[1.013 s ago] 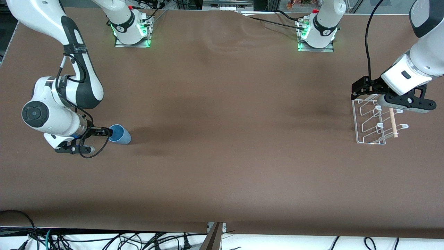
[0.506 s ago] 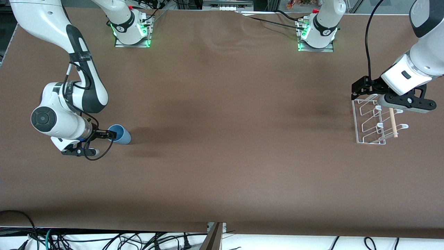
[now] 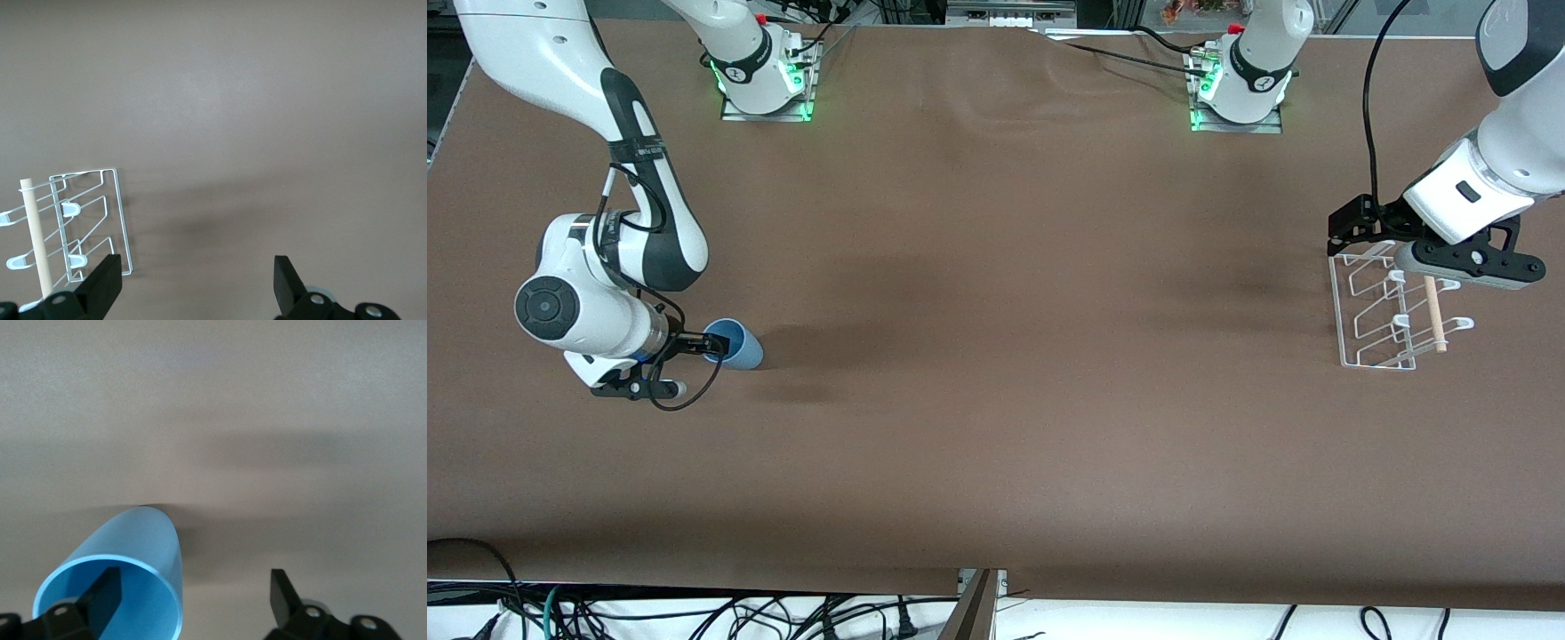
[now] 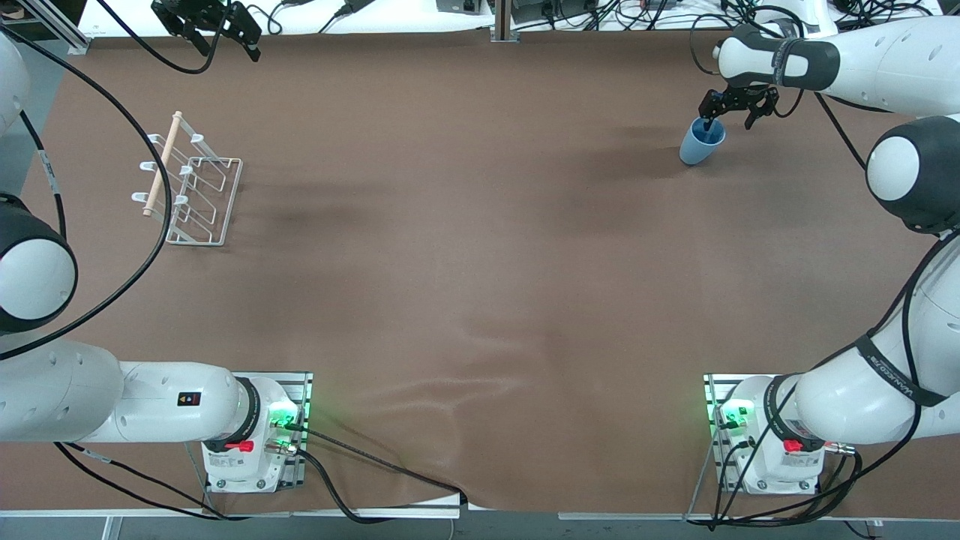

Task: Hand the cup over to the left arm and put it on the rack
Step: 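Close the right gripper on the blue cup's rim, then lift the cup with the right gripper while the left gripper approaches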

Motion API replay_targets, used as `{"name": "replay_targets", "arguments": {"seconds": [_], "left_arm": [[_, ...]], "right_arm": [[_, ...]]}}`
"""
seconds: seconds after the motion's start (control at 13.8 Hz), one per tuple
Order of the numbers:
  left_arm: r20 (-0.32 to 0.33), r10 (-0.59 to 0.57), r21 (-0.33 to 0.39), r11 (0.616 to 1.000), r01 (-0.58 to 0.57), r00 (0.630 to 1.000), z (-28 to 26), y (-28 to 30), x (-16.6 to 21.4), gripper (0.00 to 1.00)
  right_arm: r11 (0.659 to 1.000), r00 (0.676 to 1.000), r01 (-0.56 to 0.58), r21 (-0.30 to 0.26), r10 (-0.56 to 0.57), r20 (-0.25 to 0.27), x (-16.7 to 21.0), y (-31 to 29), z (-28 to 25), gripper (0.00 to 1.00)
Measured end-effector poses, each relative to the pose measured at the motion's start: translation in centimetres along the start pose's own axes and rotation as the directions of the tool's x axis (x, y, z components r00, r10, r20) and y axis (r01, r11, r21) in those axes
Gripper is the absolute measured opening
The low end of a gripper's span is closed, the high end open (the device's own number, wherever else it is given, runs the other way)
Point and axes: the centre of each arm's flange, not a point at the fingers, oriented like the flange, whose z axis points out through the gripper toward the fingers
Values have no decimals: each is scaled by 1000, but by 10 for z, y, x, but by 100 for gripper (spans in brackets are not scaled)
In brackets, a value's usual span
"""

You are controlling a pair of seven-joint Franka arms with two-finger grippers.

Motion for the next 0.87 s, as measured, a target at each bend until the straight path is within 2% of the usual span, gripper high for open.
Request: {"name": "replay_targets", "arguments": {"seconds": [0.29, 0.36, 0.43, 0.51, 0.65, 0.72, 0.87], "left_arm": [[0, 0, 0, 1000, 0, 1000, 0, 0, 0, 100], [0, 0, 0, 1000, 0, 1000, 0, 0, 0, 100], [0, 0, 0, 1000, 0, 1000, 0, 0, 0, 100], [0, 0, 0, 1000, 0, 1000, 0, 0, 0, 100], [0, 0, 0, 1000, 0, 1000, 0, 0, 0, 100], [0, 0, 0, 1000, 0, 1000, 0, 0, 0, 100], [0, 0, 0, 1000, 0, 1000, 0, 0, 0, 100]], "right_arm": [[1000, 1000, 0, 0, 0, 2, -1, 0, 1, 49], [1000, 1000, 0, 1, 0, 3, -1, 0, 1, 44], [1000, 1000, -1, 1, 1, 3, -1, 0, 2, 44], [1000, 1000, -1, 1, 1, 4, -1, 0, 2, 36], [1000, 1000, -2, 4, 2, 5, -1, -1, 2, 11], [1000, 1000, -5, 17, 5, -2, -1, -3, -3, 7], [1000, 1000, -5, 19, 5, -4, -1, -4, -4, 6]]}}
